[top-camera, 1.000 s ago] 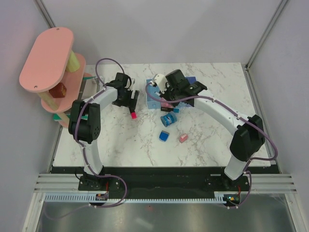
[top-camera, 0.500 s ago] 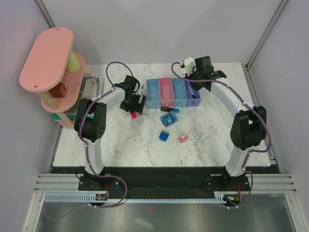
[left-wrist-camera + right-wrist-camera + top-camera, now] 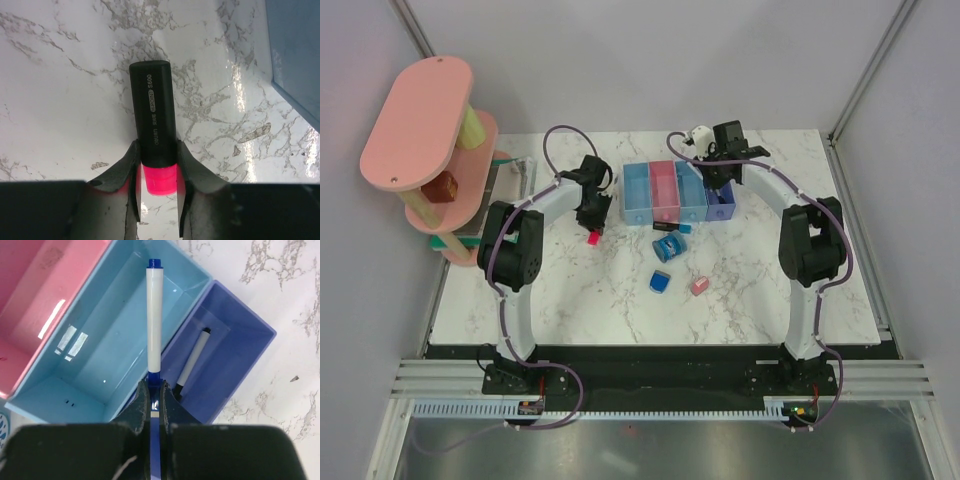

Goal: Sort the stationery into containers
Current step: Pick up the pen from the center of the board.

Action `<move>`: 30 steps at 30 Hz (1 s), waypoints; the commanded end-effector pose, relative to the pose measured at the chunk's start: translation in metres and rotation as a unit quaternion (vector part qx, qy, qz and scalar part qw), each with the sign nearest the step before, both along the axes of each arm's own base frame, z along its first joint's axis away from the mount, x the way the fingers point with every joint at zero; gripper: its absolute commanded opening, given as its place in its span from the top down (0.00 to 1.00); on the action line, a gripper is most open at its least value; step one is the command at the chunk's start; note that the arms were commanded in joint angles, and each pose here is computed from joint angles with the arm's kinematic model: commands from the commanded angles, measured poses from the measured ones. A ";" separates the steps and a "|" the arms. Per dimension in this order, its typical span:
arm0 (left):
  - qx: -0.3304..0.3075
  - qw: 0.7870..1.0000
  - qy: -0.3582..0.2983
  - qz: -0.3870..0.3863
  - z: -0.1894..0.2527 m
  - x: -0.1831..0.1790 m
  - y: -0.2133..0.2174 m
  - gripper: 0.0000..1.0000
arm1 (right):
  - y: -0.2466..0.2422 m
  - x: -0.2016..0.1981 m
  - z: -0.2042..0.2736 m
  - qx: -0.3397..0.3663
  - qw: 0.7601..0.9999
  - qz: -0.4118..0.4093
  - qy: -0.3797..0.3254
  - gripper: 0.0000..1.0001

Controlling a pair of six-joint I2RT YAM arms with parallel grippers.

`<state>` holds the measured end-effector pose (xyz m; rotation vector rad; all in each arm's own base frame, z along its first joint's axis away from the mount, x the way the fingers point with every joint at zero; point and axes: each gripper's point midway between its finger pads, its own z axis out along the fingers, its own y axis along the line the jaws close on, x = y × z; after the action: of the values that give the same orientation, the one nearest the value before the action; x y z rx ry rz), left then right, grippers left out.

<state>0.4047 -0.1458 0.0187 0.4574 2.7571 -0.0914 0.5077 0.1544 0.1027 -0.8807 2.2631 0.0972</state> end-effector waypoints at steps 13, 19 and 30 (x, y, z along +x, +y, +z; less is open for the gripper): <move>-0.024 0.999 -0.027 -0.017 0.029 0.008 -0.014 0.98 | -0.031 0.011 0.004 0.056 0.997 -0.053 -0.018 1.00; -0.068 0.995 -0.070 -0.027 0.082 0.020 -0.029 0.98 | -0.041 0.001 -0.013 0.055 0.997 -0.059 -0.003 0.98; -0.129 0.979 -0.148 -0.046 0.166 0.044 -0.055 0.98 | -0.040 -0.002 0.012 0.064 0.996 -0.055 -0.019 0.55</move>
<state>0.4442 -0.1847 0.1360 0.4728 2.4972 -0.2878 0.4980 0.1130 0.0708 -0.6969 2.3416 0.1673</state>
